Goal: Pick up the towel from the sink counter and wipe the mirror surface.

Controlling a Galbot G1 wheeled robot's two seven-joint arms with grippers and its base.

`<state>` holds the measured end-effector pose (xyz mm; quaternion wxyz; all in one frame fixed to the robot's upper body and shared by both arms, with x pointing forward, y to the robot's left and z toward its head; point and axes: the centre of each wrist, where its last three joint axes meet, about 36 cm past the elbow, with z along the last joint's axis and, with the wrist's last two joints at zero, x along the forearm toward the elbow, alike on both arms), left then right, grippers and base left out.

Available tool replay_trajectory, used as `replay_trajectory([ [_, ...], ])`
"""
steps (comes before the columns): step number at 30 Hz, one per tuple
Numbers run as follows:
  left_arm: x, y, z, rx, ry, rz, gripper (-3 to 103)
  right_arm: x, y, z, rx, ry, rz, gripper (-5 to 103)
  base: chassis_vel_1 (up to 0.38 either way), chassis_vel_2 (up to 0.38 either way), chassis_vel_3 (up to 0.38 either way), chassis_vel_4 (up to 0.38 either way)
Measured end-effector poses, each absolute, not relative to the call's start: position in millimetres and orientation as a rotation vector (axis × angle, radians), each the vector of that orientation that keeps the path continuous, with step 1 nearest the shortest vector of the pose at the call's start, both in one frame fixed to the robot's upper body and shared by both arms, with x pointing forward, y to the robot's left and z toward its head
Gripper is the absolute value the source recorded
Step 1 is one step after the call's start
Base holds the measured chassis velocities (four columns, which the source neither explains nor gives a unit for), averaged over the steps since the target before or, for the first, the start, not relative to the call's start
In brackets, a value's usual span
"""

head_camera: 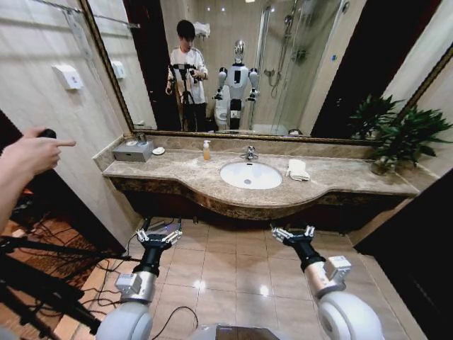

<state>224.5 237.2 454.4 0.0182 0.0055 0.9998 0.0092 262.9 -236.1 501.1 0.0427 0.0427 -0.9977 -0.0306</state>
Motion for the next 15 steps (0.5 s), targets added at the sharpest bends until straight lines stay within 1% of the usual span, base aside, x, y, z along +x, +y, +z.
replay_trajectory([
  [6,225,237,454,0.017,3.105,0.029,100,275,-248,502,-0.064,-3.107,-0.172,100,0.000,0.000,0.000,0.000],
  [8,225,237,454,0.017,3.105,0.029,100,274,-251,496,-0.092,-3.109,-0.170,100,0.000,0.000,0.000,0.000],
  [11,225,237,454,0.017,3.105,0.029,100,270,-266,469,-0.154,-3.091,-0.136,100,0.000,0.000,0.000,0.000],
  [15,225,237,454,0.017,3.105,0.029,100,265,-275,453,-0.172,-3.089,-0.107,100,0.000,0.000,0.000,0.000],
])
